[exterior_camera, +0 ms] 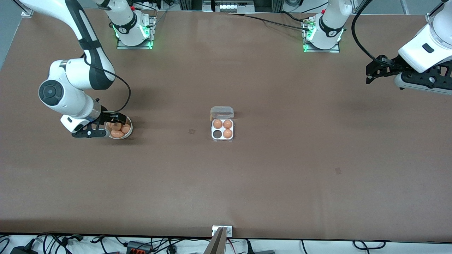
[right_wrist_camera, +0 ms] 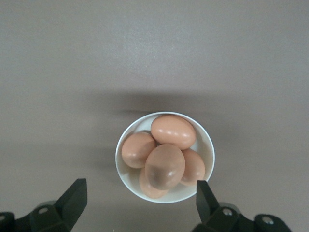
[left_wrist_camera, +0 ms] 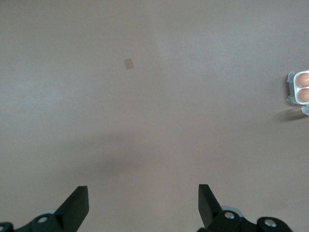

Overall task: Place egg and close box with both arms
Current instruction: 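Lower the right gripper over the white bowl of brown eggs, then close the right gripper around one brown egg in the bowl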

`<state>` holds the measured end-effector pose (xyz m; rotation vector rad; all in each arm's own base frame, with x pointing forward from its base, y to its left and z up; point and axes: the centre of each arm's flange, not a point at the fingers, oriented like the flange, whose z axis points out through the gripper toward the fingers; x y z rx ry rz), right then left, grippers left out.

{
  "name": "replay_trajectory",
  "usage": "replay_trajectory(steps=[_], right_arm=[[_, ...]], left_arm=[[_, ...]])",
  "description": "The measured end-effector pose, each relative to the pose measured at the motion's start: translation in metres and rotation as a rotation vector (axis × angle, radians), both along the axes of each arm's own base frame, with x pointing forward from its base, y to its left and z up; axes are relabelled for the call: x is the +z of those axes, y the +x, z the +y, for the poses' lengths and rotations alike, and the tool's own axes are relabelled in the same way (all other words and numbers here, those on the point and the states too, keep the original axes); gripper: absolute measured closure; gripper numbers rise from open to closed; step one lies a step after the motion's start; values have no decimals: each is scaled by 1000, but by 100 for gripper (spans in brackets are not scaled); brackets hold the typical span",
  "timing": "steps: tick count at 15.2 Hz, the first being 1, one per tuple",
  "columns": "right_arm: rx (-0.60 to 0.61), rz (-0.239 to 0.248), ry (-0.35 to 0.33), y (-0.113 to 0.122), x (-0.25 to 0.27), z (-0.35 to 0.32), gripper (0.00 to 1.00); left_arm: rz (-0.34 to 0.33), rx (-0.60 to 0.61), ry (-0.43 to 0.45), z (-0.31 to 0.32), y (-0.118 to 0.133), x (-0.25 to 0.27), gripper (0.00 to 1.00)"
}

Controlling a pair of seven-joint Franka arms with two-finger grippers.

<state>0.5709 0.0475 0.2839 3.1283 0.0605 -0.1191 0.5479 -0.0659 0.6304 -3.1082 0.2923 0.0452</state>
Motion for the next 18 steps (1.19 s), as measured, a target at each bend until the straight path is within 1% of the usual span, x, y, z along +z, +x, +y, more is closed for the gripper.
replay_trajectory(steps=[4,8,11,15,18], right_arm=[[-4,-12,1,-10,-24,-3,0],[-12,-3,-1,-18,-35,-8,0],[-24,-3,-2,-19,-36,-15,0],[-44,-23,-2,-18,-41,-27,0],[-53,-22,-2,-18,-51,-33,0]], left_arm=[[0,0,0,0,0,0,0],[1,0,0,0,0,0,0],[1,0,0,0,0,0,0],[1,0,0,0,0,0,0],[1,0,0,0,0,0,0]])
